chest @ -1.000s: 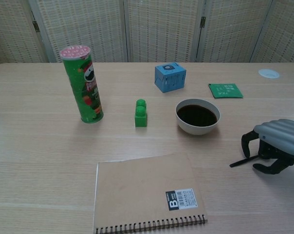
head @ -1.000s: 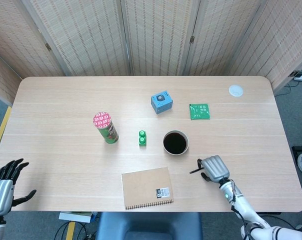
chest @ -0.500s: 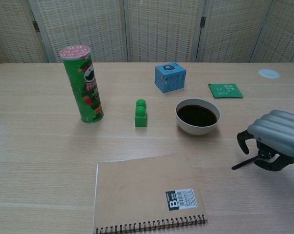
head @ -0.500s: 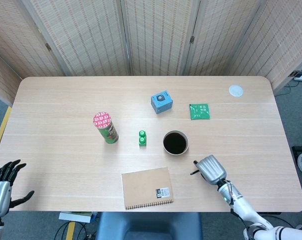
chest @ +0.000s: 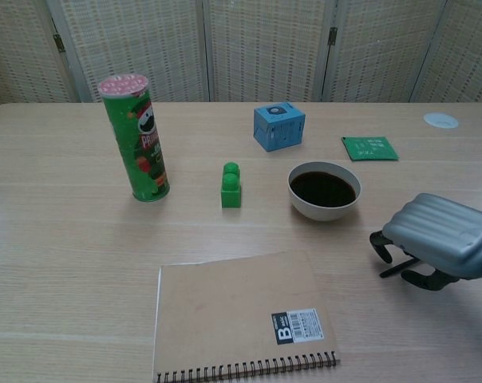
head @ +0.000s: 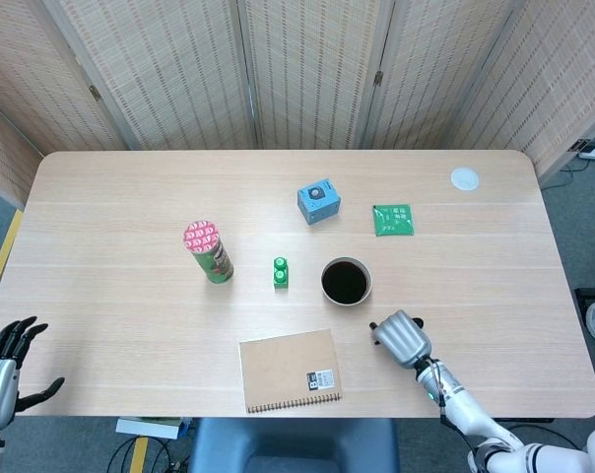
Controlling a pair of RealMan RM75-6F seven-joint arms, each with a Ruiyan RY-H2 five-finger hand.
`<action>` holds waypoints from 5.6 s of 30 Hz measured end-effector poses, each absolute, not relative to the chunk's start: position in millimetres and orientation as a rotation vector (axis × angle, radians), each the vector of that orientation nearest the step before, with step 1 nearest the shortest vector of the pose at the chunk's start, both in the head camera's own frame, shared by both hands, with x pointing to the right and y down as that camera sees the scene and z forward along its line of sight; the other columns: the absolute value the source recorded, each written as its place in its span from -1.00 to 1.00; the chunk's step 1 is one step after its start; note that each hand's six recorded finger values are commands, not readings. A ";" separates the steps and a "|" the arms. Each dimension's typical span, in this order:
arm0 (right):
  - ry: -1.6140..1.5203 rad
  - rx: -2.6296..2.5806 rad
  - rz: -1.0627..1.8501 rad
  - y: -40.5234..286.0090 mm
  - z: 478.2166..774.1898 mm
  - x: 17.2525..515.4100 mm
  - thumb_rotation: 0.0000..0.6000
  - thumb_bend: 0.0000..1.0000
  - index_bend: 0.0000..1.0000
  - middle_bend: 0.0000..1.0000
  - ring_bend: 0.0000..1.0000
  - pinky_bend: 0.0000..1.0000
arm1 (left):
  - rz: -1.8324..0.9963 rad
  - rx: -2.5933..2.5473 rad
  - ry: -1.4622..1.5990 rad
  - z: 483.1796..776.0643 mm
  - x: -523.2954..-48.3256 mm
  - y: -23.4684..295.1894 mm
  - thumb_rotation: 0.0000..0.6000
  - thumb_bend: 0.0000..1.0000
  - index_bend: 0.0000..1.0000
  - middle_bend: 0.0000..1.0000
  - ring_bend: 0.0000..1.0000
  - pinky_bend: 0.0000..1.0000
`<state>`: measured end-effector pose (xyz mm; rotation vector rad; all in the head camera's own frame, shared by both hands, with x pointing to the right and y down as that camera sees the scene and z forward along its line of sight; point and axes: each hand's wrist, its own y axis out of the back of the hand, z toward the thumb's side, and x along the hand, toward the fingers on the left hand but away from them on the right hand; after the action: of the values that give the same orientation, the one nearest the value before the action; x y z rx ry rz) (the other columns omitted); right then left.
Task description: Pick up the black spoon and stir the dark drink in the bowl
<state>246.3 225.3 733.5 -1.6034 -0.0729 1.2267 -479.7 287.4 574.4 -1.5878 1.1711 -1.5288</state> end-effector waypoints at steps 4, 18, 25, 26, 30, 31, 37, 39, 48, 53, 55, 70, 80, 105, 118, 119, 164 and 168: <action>-0.067 -1.604 1.223 226.4 734.8 244.6 1.00 -0.39 0.00 0.94 1.00 1.00 | -1.530 -1.586 1.174 574.4 -480.7 287.7 1.00 -0.61 -0.56 -0.69 -0.75 -0.65; -0.056 -1.608 1.224 228.1 739.4 242.7 1.00 -0.35 0.03 0.94 1.00 1.00 | -1.535 -1.580 1.181 573.8 -483.8 289.9 1.00 -0.61 -0.56 -0.69 -0.75 -0.65; -0.047 -1.601 1.224 227.9 742.6 242.8 1.00 -0.34 0.06 0.94 1.00 1.00 | -1.540 -1.575 1.186 573.0 -486.4 291.9 1.00 -0.61 -0.56 -0.69 -0.75 -0.65; -0.048 -1.602 1.225 227.6 742.9 242.8 1.00 -0.34 0.06 0.94 1.00 1.00 | -1.541 -1.575 1.186 572.9 -486.7 292.0 1.00 -0.61 -0.56 -0.69 -0.75 -0.65; -0.053 -1.607 1.223 227.2 742.9 243.0 1.00 -0.31 0.10 0.94 1.00 1.00 | -1.541 -1.573 1.187 572.7 -487.1 292.3 1.00 -0.61 -0.56 -0.69 -0.75 -0.65; -0.055 -1.608 1.221 227.0 742.5 243.1 1.00 -0.30 0.11 0.94 1.00 1.00 | -1.541 -1.573 1.187 572.7 -487.1 292.3 1.00 -0.61 -0.56 -0.69 -0.75 -0.65; -0.103 -1.625 1.221 223.3 736.4 246.6 1.00 -0.25 0.17 0.95 1.00 1.00 | -1.536 -1.576 1.185 572.8 -485.7 291.5 1.00 -0.61 -0.56 -0.69 -0.75 -0.65; -0.136 -1.636 1.228 220.5 733.3 249.3 1.00 -0.25 0.19 0.95 1.00 1.00 | -1.534 -1.575 1.185 572.5 -485.2 291.1 1.00 -0.61 -0.56 -0.69 -0.75 -0.65; -0.358 -1.669 1.209 196.0 699.4 259.2 1.00 -0.19 0.26 0.96 1.00 1.00 | -1.524 -1.575 1.176 570.7 -482.0 288.1 1.00 -0.61 -0.56 -0.69 -0.75 -0.65; -0.508 -1.754 1.185 180.3 681.7 254.7 1.00 -0.18 0.29 0.96 1.00 1.00 | -1.516 -1.578 1.172 569.9 -479.0 286.1 1.00 -0.61 -0.56 -0.69 -0.75 -0.65; -0.570 -1.801 1.179 173.5 677.3 251.6 1.00 -0.18 0.29 0.96 1.00 1.00 | -1.513 -1.577 1.171 569.0 -478.0 285.2 1.00 -0.61 -0.56 -0.69 -0.75 -0.65; -0.862 -2.210 1.127 122.9 685.8 193.4 1.00 -0.18 0.31 0.96 1.00 1.00 | -1.524 -1.555 1.161 561.8 -480.5 285.0 1.00 -0.61 -0.56 -0.69 -0.75 -0.65; -0.981 -2.397 1.103 107.3 715.0 171.1 1.00 -0.18 0.32 0.96 1.00 1.00 | -1.547 -1.539 1.159 559.9 -484.6 287.1 1.00 -0.61 -0.56 -0.69 -0.75 -0.65; -1.081 -2.557 1.077 117.8 740.5 172.3 1.00 -0.18 0.37 0.96 1.00 1.00 | -1.552 -1.545 1.141 561.0 -480.3 287.3 1.00 -0.61 -0.56 -0.69 -0.75 -0.65; -1.100 -2.475 1.134 97.0 751.4 194.3 1.00 -0.18 0.38 0.96 1.00 1.00 | -1.565 -1.538 1.135 561.8 -481.2 286.7 1.00 -0.61 -0.56 -0.69 -0.75 -0.65; -1.101 -2.477 1.134 95.0 753.2 191.7 1.00 -0.18 0.38 0.96 1.00 1.00 | -1.567 -1.537 1.135 561.7 -481.7 286.9 1.00 -0.61 -0.56 -0.69 -0.75 -0.65; -1.040 -2.481 1.113 87.4 761.9 190.8 1.00 -0.13 0.41 0.97 1.00 1.00 | -1.581 -1.539 1.123 565.8 -481.7 286.9 1.00 -0.61 -0.56 -0.69 -0.75 -0.65; -1.030 -2.488 1.103 83.7 765.2 177.9 1.00 -0.13 0.41 0.97 1.00 1.00 | -1.584 -1.536 1.125 565.8 -482.8 286.9 1.00 -0.61 -0.56 -0.69 -0.75 -0.65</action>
<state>177.9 83.7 765.2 -2.4879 -1.0302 1.1029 -482.8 286.9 565.8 -1.5365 1.1249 -1.5839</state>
